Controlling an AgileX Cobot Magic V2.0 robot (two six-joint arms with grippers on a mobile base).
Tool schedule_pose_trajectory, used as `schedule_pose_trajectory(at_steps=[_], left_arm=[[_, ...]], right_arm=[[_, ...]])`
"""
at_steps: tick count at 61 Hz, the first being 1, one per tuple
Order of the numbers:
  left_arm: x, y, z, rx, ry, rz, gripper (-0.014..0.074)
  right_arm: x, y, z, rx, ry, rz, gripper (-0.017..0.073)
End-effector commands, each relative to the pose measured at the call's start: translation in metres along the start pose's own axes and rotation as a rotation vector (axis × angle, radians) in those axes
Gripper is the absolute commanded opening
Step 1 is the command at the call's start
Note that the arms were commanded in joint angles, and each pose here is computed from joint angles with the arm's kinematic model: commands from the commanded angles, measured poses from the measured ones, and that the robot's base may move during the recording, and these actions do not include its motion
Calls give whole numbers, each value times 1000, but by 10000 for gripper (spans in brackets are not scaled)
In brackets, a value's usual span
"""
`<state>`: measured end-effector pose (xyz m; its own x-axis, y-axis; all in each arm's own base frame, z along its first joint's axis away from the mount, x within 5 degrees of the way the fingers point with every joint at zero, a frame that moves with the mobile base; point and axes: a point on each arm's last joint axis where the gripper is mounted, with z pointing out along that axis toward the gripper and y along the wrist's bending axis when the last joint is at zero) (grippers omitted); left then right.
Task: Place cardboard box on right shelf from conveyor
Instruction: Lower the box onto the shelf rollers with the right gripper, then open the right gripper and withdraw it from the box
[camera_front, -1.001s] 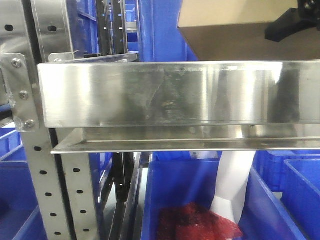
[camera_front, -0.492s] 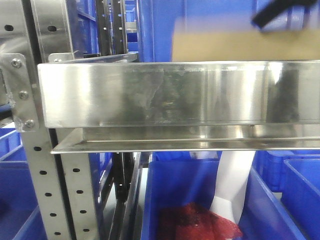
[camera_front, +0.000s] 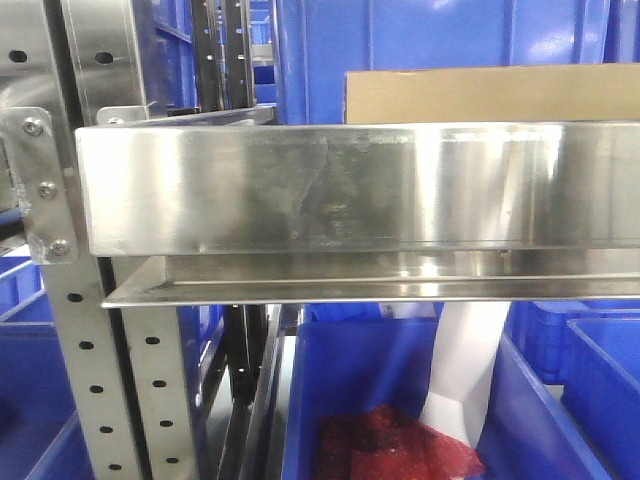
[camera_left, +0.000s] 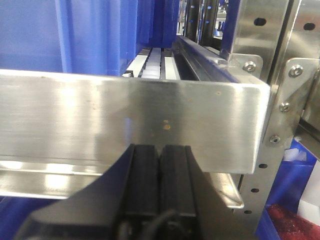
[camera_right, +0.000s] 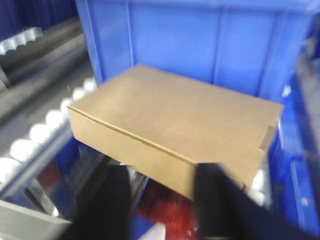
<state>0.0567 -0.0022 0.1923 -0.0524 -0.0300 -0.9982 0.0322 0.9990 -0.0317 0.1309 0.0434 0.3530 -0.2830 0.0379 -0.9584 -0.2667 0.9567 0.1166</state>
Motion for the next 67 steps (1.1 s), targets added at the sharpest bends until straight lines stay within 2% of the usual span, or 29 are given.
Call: schedule_pose_trajectory(at_steps=[1, 5, 15, 25, 57, 67], left_arm=[[-5, 0, -1, -2, -92, -5, -115], [-5, 0, -1, -2, -92, -5, -116], [-5, 0, -1, -2, -92, -5, -116], [-5, 0, -1, -2, -92, -5, -116], [-5, 0, -1, -2, -92, -5, -116], [-5, 0, -1, -2, -92, -5, -116]], right_arm=[[-10, 0, -29, -21, -181, -1, 119], [-5, -1, -46, -28, -233, 2, 54], [9, -5, -83, -41, -363, -1, 57], [15, -7, -101, -47, -423, 3, 57], [15, -7, -103, -46, -431, 1, 57], [25, -9, -95, 22, -400, -47, 57]])
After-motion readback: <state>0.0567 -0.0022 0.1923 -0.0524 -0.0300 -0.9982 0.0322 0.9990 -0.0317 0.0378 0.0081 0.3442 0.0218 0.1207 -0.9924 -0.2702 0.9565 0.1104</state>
